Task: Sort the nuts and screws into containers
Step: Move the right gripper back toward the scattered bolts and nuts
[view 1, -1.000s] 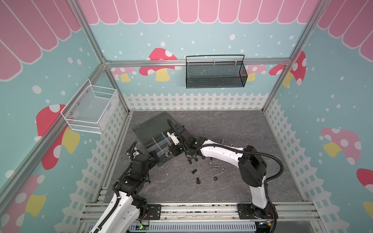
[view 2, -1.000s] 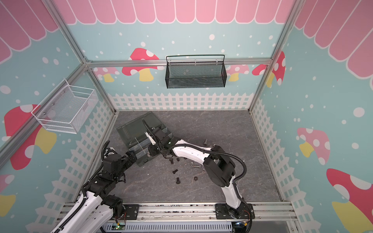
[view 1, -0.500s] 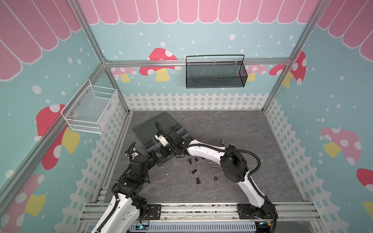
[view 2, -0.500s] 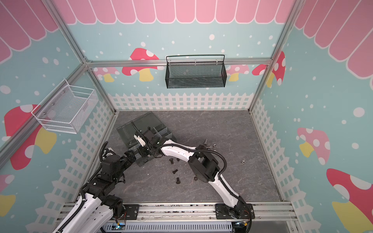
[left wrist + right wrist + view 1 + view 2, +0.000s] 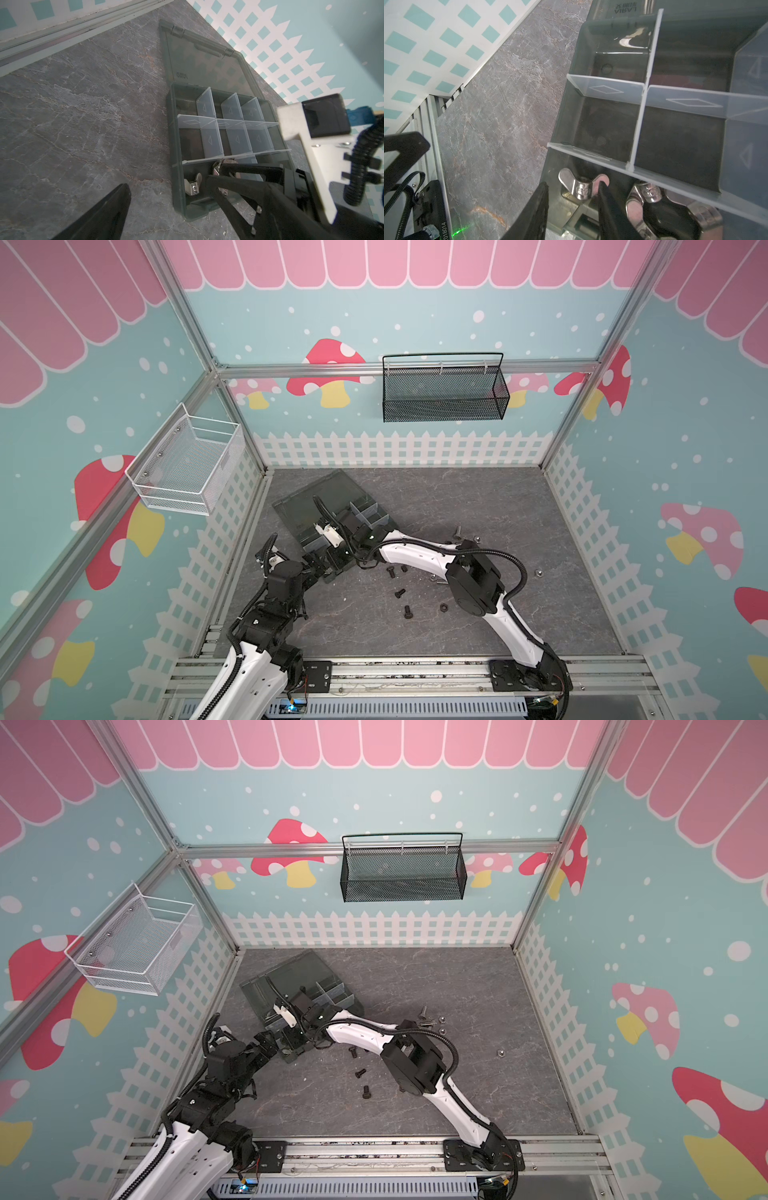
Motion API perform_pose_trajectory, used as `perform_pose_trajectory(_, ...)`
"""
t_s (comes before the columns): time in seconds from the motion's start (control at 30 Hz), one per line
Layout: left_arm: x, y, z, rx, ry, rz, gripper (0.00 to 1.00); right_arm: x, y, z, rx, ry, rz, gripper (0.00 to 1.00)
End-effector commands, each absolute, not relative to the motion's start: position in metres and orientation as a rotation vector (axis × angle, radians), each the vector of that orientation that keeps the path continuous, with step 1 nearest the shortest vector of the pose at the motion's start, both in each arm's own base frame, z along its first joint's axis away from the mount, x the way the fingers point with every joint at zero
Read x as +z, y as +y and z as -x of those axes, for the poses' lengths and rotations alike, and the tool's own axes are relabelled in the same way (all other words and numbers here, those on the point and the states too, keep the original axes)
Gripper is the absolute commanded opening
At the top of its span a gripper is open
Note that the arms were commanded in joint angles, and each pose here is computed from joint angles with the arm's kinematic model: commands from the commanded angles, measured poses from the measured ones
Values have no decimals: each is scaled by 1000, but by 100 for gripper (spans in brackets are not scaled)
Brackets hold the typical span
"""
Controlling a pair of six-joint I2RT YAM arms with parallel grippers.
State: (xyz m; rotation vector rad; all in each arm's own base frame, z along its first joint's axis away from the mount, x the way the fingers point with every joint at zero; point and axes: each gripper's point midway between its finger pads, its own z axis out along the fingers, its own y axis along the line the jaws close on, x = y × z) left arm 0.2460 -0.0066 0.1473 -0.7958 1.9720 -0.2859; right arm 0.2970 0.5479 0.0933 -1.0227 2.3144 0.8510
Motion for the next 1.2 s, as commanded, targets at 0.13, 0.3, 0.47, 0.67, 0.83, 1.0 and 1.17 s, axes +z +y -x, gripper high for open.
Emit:
perform_pose_trajectory(0.13,144,2,-240,-253,1957,838,100,143,532,-310,770,2258,925,41)
perform_pose_trajectory(0.3,146,3,-239,-251,1951,837,100,165,495,-327,666,2258,799,41)
perform_pose_trajectory(0.47,146,4,-238,-246,1951,839,100,169,433,-343,556,2302,629,41)
perform_pose_trajectory(0.67,146,3,-240,-246,1956,830,100,152,335,-348,439,2422,371,41)
perform_pose_trajectory(0.83,147,1,-242,-248,1961,822,100,118,257,-331,348,2554,179,41)
perform_pose_trajectory(1.0,147,0,-246,-246,1966,814,100,97,221,-294,272,2684,225,43)
perform_pose_trajectory(1.17,147,-3,-253,-253,1961,807,100,75,198,-255,175,2816,416,45)
